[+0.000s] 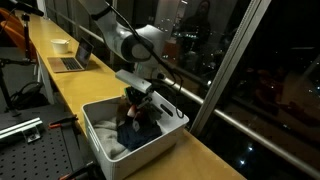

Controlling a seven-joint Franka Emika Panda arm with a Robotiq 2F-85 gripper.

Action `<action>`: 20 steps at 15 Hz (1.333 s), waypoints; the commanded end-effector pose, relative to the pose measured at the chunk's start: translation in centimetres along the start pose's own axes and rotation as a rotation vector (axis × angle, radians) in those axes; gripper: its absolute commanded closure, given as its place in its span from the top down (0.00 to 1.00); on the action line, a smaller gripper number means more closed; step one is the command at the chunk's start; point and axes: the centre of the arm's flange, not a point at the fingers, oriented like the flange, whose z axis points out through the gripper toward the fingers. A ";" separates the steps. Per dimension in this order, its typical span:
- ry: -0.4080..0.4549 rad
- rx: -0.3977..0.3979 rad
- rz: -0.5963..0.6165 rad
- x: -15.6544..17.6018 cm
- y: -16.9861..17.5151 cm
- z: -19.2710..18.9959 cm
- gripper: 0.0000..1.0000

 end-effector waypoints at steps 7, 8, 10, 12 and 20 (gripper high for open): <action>0.018 -0.310 -0.223 1.9 -19.9 -17.1 0.04; 0.024 -0.305 -0.259 2.8 -22.7 -18.3 0.04; 0.056 -0.276 -0.353 4.2 -26.6 -18.6 0.04; 0.113 -0.261 -0.452 5.1 -29.2 -18.5 0.04; 0.241 -0.024 -0.572 6.0 -26.9 -15.0 0.41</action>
